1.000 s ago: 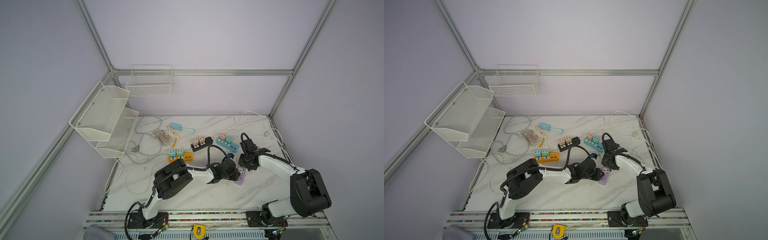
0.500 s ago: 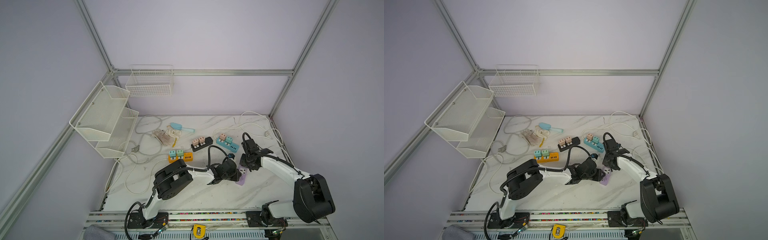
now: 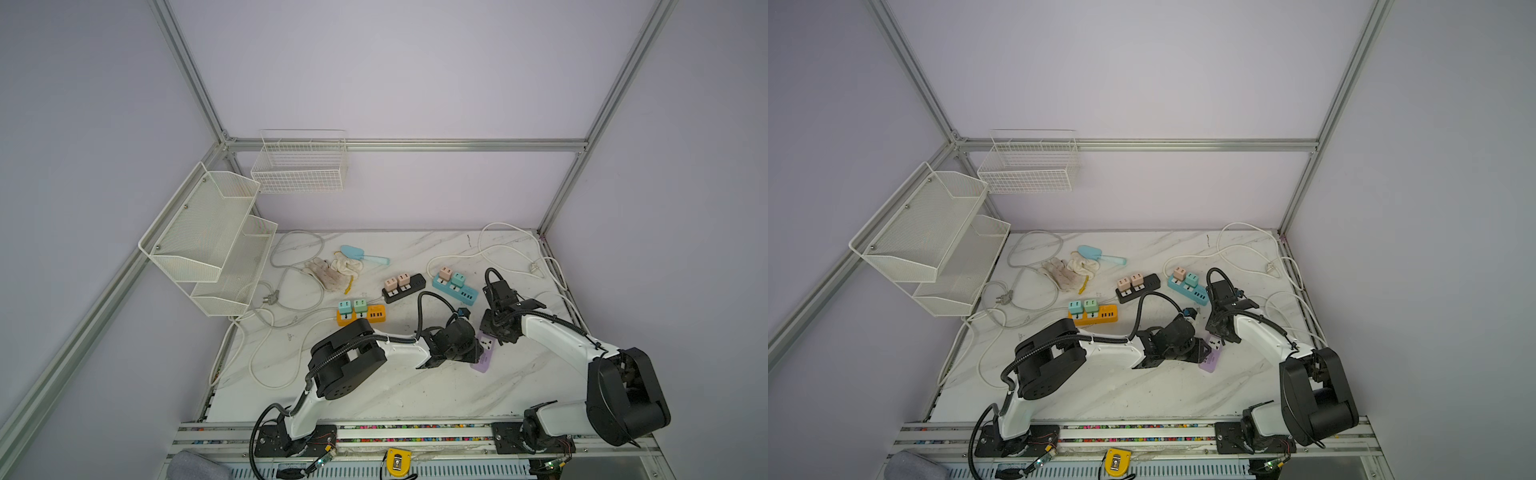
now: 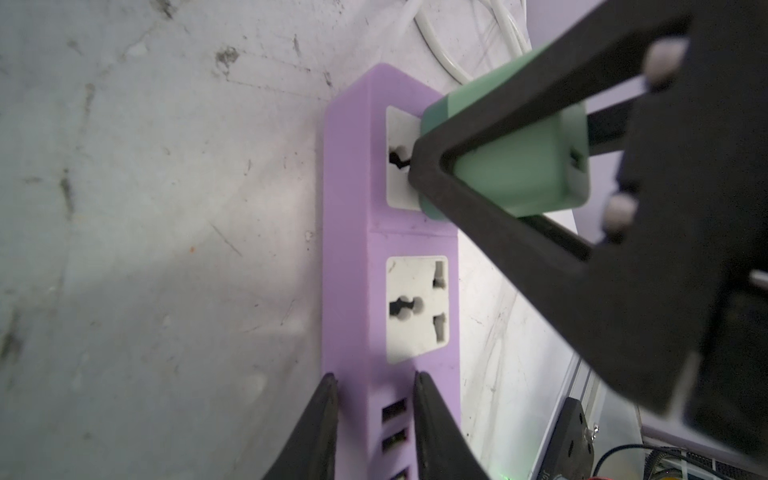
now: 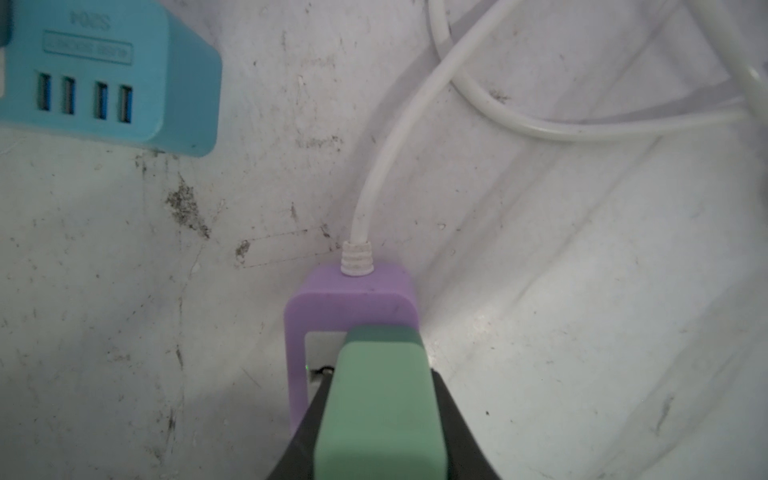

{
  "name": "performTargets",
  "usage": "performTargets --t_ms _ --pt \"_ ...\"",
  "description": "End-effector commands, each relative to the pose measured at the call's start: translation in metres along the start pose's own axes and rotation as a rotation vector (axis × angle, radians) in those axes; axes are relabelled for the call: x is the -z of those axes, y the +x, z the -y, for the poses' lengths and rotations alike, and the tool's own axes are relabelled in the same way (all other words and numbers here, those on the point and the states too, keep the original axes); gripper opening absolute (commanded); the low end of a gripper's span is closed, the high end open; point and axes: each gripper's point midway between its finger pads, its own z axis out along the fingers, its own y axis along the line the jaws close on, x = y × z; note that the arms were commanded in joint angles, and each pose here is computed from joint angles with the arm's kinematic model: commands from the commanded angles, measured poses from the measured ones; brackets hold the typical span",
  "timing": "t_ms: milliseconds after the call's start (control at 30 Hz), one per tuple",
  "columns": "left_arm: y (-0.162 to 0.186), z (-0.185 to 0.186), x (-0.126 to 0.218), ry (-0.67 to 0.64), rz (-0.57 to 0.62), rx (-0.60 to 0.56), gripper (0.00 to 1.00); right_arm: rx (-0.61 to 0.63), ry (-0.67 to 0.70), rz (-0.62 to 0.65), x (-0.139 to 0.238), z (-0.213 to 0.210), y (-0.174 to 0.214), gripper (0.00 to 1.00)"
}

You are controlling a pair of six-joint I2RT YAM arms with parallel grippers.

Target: Pull the plug off the socket

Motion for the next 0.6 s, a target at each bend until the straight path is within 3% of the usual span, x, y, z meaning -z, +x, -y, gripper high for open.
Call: performTargets --t_ms 0,333,567 --pt "0.048 -0.045 -0.015 -0.157 -0.152 0.008 0.29 -0.055 -0.040 0.045 0.010 -0.010 -0.013 0.18" --pt "0.054 -0.045 -0.018 -0.162 -0.159 0.013 0.27 -0.111 -0.003 0.050 0.007 0.003 -0.009 0.20" --pt "0.055 -0.042 -0.020 -0.170 -0.167 -0.002 0.27 -0.076 -0.013 0.012 -0.002 -0.010 -0.008 0.19"
